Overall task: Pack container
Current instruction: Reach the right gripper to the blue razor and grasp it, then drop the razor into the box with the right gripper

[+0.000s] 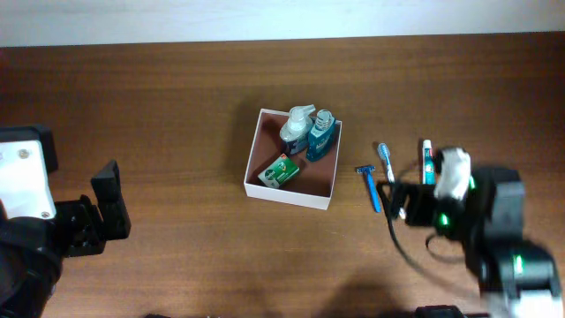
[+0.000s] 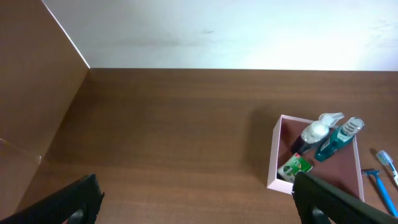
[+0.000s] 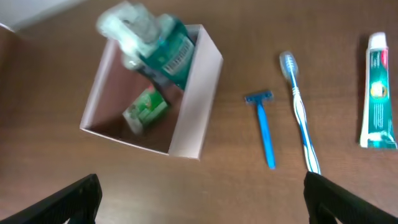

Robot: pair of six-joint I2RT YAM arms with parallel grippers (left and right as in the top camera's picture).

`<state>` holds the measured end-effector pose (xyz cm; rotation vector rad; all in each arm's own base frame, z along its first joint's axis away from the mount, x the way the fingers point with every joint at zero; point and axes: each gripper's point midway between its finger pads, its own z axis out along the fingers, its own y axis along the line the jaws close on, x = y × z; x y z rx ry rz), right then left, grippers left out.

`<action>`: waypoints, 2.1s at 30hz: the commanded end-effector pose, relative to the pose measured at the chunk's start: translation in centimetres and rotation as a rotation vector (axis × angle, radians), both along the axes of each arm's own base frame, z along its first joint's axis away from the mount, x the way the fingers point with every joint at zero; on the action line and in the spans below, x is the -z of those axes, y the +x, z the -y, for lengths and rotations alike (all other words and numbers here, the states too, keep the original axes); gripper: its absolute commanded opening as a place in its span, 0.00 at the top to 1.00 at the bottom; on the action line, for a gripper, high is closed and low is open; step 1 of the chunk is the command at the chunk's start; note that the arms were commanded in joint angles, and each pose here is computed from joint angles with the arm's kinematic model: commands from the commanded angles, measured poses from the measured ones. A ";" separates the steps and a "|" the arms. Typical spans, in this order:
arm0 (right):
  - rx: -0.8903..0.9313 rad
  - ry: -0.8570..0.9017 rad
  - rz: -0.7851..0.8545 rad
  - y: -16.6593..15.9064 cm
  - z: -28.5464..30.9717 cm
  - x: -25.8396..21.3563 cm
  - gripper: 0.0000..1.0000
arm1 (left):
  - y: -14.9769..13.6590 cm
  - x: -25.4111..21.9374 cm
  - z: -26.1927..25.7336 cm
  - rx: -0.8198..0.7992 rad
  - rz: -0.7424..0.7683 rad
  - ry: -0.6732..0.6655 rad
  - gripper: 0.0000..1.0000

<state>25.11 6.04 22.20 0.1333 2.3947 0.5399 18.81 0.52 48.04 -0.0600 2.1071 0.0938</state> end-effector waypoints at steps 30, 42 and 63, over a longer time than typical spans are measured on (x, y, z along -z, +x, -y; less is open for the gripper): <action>-0.025 -0.283 -0.670 6.9 0.3 23.2 0.72 | 0.0 0.0 -0.4 -0.012 0.001 0.020 0.00; -0.007 -0.305 -0.612 7.9 0.7 18.9 0.96 | 0.0 0.0 -0.4 -0.012 0.000 0.020 0.01; -0.915 -0.570 0.090 6.7 -19.4 4.0 0.96 | 0.0 0.0 -0.4 -0.012 0.001 0.020 0.00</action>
